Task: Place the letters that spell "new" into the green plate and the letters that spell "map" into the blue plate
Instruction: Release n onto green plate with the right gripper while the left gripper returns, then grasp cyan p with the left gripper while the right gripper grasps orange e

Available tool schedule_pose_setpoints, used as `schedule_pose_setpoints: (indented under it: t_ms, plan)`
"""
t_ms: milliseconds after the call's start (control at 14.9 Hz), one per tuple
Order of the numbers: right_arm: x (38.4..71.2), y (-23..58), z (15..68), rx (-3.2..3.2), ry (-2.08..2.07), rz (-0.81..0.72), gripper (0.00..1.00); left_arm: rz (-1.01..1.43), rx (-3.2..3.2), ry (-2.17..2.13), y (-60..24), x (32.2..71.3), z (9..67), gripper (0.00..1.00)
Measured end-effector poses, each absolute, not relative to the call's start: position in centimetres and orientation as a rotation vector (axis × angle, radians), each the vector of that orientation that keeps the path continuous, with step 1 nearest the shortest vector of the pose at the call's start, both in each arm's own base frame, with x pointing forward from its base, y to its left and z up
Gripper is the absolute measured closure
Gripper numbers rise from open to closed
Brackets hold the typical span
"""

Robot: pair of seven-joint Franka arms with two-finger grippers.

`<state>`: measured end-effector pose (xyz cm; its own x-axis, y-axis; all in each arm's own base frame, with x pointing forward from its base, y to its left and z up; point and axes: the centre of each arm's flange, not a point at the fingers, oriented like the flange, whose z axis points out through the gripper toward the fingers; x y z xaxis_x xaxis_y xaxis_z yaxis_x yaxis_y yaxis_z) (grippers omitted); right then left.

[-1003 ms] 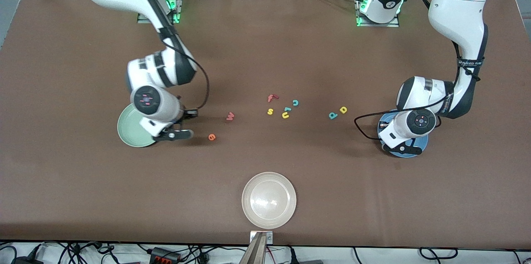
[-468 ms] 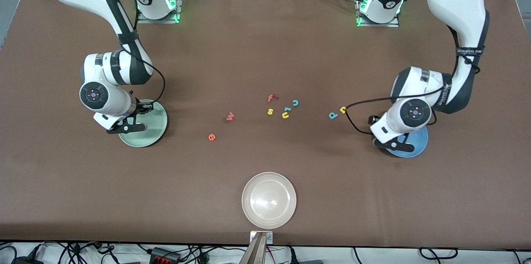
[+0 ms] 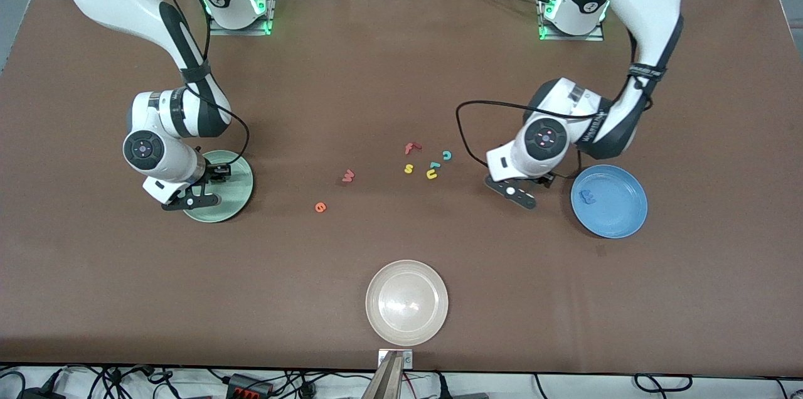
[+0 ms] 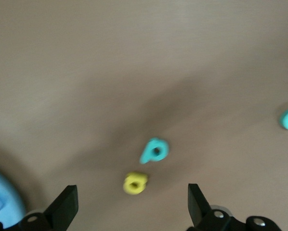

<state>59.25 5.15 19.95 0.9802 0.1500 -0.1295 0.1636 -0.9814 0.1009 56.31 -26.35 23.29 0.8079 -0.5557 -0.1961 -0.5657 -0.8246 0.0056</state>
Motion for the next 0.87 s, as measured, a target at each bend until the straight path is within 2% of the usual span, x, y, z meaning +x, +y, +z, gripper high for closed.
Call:
schedule_pose_setpoints:
  t_ms: [268,334,401,468,535,669,870]
  plan:
    - [62.5,9.3,26.8,3.072,0.253,-0.139,0.05,0.221,-2.925,1.127,-26.9,54.3,19.3,0.0]
    - [63.2,11.1,28.4,3.096,0.268,-0.115,0.0,0.221,-2.923,1.147,-26.8,53.9,18.6,0.0]
    - [63.6,13.1,29.5,3.119,0.293,-0.09,0.0,0.222,-2.914,1.169,-26.7,53.5,18.1,0.0]
    - [63.8,15.0,30.1,3.137,0.309,-0.074,0.0,0.218,-2.888,1.196,-26.6,53.4,17.9,0.07]
    - [63.9,16.7,30.1,3.156,0.298,-0.069,0.0,0.211,-2.859,1.222,-26.6,53.3,17.8,0.18]
    - [64.1,19.6,29.0,3.182,0.22,-0.08,0.0,0.203,-2.835,1.242,-26.6,53.3,17.8,0.21]
    - [64.7,23.5,26.8,3.179,0.18,-0.084,0.0,0.188,-2.791,1.281,-26.6,53.3,17.8,0.48]
